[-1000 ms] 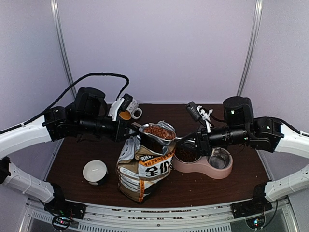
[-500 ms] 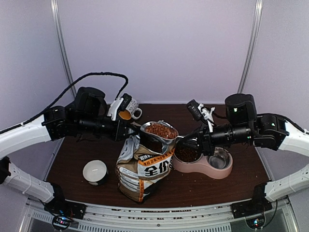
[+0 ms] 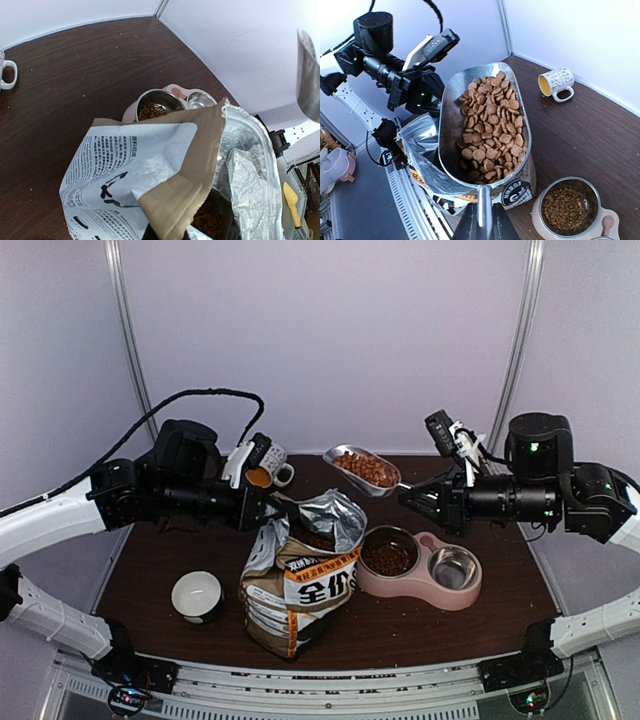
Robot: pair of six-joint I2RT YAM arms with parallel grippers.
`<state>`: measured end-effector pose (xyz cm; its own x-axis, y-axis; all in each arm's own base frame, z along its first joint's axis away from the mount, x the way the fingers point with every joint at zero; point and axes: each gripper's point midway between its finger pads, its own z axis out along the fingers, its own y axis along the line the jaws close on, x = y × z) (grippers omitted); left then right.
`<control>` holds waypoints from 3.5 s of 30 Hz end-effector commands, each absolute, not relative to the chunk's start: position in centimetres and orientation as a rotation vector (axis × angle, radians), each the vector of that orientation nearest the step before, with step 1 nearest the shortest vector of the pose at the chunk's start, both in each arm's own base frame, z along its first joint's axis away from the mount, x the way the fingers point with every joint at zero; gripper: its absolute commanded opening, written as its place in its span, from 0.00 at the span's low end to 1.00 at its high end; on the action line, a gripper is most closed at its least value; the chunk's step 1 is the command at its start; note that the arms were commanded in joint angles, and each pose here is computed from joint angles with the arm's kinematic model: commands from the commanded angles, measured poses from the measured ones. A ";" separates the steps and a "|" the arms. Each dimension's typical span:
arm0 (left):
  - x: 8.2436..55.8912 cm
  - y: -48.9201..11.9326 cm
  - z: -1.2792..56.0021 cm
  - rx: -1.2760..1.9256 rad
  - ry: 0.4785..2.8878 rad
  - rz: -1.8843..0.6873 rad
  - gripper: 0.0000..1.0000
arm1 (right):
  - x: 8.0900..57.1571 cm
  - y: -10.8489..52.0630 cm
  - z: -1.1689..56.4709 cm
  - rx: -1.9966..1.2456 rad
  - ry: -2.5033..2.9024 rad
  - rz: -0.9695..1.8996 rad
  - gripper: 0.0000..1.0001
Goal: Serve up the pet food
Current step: Place the pet food in the pet food bowl.
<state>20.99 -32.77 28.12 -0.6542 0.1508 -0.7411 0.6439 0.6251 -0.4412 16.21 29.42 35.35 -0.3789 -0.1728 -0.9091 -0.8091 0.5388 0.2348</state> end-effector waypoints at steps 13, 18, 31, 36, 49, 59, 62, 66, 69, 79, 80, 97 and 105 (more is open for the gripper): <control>22.6 -32.4 35.0 0.526 1.943 -1.006 0.00 | 19.9 19.0 31.4 -0.414 2.010 0.487 0.00; 22.7 -32.3 34.8 0.525 1.941 -1.006 0.00 | 19.7 16.9 28.2 -0.348 2.067 0.414 0.00; 22.9 -32.0 34.5 0.532 1.934 -0.991 0.00 | 18.0 13.8 23.3 -0.200 2.171 0.416 0.00; 23.0 -31.9 34.4 0.536 1.933 -0.985 0.00 | 17.1 12.9 22.1 -0.171 2.209 0.432 0.00; 23.1 -31.9 34.2 0.543 1.932 -0.986 0.00 | 15.1 11.4 19.0 -0.119 2.324 0.445 0.00; 23.2 -32.1 34.2 0.553 1.930 -0.992 0.00 | 13.7 10.5 17.0 -0.092 2.422 0.432 0.00; 23.2 -32.1 34.2 0.557 1.929 -0.993 0.00 | 13.4 10.6 16.3 -0.097 2.454 0.428 0.00; 23.2 -32.1 34.3 0.559 1.928 -0.996 0.00 | 13.1 10.6 15.6 -0.108 2.496 0.396 0.00; 23.2 -31.9 34.3 0.556 1.925 -0.994 0.00 | 13.1 10.6 15.5 -0.115 2.517 0.370 0.00; 23.0 -31.7 34.3 0.554 1.919 -0.996 0.00 | 13.1 11.2 14.9 -0.191 2.632 0.250 0.00; 23.0 -31.6 34.3 0.556 1.917 -0.995 0.00 | 13.2 11.2 14.9 -0.187 2.639 0.246 0.00; 22.2 -31.7 35.0 0.638 1.863 -1.008 0.00 | 14.1 10.5 14.7 -0.212 2.802 0.125 0.00; 21.0 -32.3 35.8 0.754 1.785 -1.034 0.00 | 13.7 9.9 15.1 -0.237 2.918 0.064 0.00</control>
